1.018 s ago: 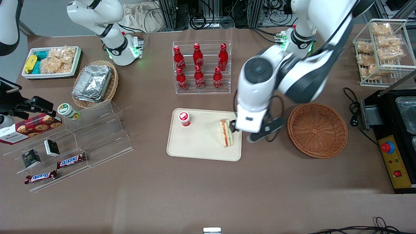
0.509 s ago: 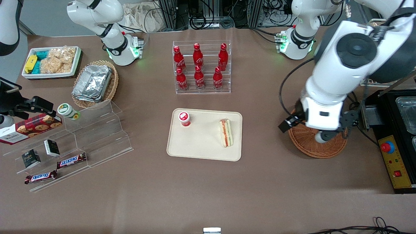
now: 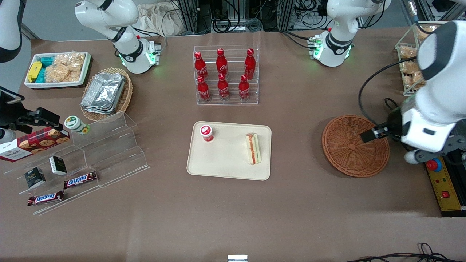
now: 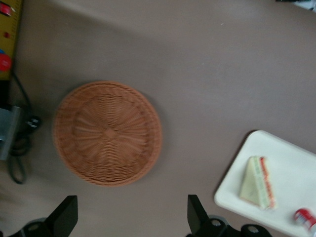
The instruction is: Place sandwich from basket to tray
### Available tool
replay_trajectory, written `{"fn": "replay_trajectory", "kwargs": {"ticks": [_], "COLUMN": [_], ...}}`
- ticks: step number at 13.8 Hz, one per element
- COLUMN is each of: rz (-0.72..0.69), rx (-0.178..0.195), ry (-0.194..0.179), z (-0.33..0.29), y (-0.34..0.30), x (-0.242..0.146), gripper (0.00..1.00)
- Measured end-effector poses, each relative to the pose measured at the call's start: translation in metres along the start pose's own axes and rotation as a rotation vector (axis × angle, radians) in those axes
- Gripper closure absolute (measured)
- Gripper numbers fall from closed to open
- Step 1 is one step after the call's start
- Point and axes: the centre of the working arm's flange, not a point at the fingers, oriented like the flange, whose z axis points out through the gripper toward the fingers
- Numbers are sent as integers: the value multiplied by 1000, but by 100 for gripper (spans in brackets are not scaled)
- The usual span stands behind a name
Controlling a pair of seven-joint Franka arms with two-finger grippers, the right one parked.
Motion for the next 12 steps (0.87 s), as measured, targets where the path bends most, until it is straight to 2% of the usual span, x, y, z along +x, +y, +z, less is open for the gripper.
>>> {"fn": "replay_trajectory", "kwargs": {"ticks": [5,12], "rz": [128,160], "rx": [0,5], "ry": [11,-2], "z": [-34,-39], "y": [-64,-87], "x": [-23,-61], "gripper": [0,0]}}
